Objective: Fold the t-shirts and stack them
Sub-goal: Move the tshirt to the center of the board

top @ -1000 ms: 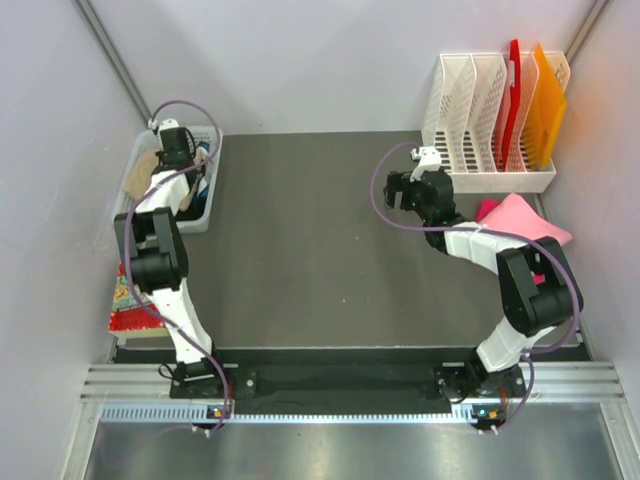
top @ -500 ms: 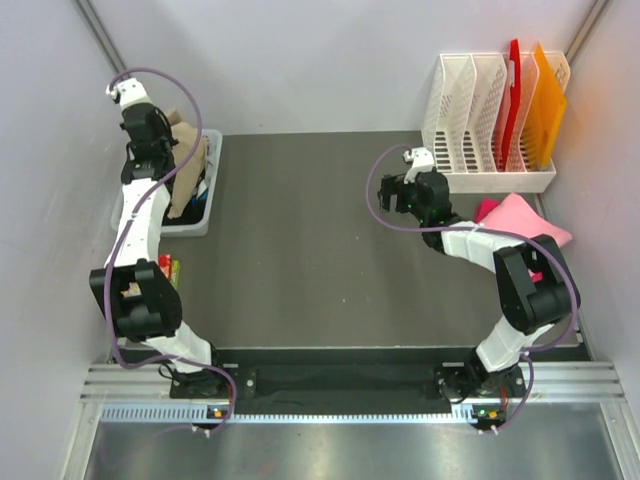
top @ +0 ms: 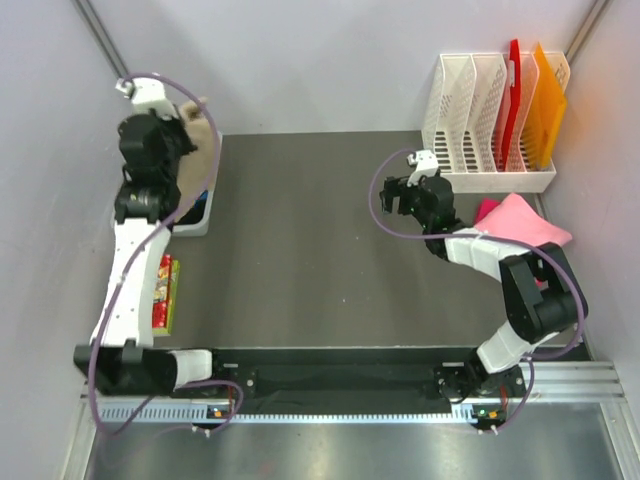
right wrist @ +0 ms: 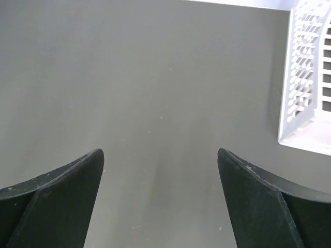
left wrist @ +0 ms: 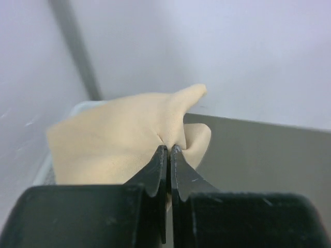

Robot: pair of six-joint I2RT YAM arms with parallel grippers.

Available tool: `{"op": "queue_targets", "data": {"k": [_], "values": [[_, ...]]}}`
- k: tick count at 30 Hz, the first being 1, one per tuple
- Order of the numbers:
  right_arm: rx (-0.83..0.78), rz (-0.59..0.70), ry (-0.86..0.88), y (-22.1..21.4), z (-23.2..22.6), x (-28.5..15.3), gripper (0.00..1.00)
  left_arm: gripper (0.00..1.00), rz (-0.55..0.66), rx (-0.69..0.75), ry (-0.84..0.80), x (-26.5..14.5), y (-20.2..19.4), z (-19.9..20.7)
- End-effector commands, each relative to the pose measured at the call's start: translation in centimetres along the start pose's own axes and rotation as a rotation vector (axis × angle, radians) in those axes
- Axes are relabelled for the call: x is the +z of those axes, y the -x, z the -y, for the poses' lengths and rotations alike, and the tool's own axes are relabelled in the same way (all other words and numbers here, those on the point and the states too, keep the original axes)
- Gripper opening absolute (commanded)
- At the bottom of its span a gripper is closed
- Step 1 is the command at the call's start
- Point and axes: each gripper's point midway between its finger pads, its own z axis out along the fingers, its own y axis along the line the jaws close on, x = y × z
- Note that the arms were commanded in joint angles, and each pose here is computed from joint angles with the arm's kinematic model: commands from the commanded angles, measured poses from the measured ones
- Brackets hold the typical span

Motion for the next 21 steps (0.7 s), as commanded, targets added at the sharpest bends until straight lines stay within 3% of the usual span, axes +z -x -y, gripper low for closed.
{"op": "queue_targets", "data": {"k": [1, 10, 15, 17, 21], "values": [[0.011, 0.165, -0.019, 4.6, -0.1, -1.4, 0.90, 0.00, 0.048, 0.140, -0.296, -6.1, -0.2, 8.7], [0.057, 0.219, -0.130, 5.2, 1.9, -2.5, 0.89, 0.00, -0.065, 0.277, -0.490, -10.9, -7.8, 16.9], [0.088, 0.284, -0.198, 6.3, 3.3, -3.8, 0.89, 0.00, -0.191, 0.355, -0.629, -12.7, -15.3, 20.7], [0.094, 0.285, -0.211, 6.1, 3.8, -3.9, 0.89, 0.00, -0.235, 0.398, -0.658, -13.1, -18.7, 21.4], [0.095, 0.267, -0.209, 5.8, 3.7, -3.4, 0.89, 0.00, -0.272, 0.423, -0.716, -14.4, -21.9, 22.7]]}}
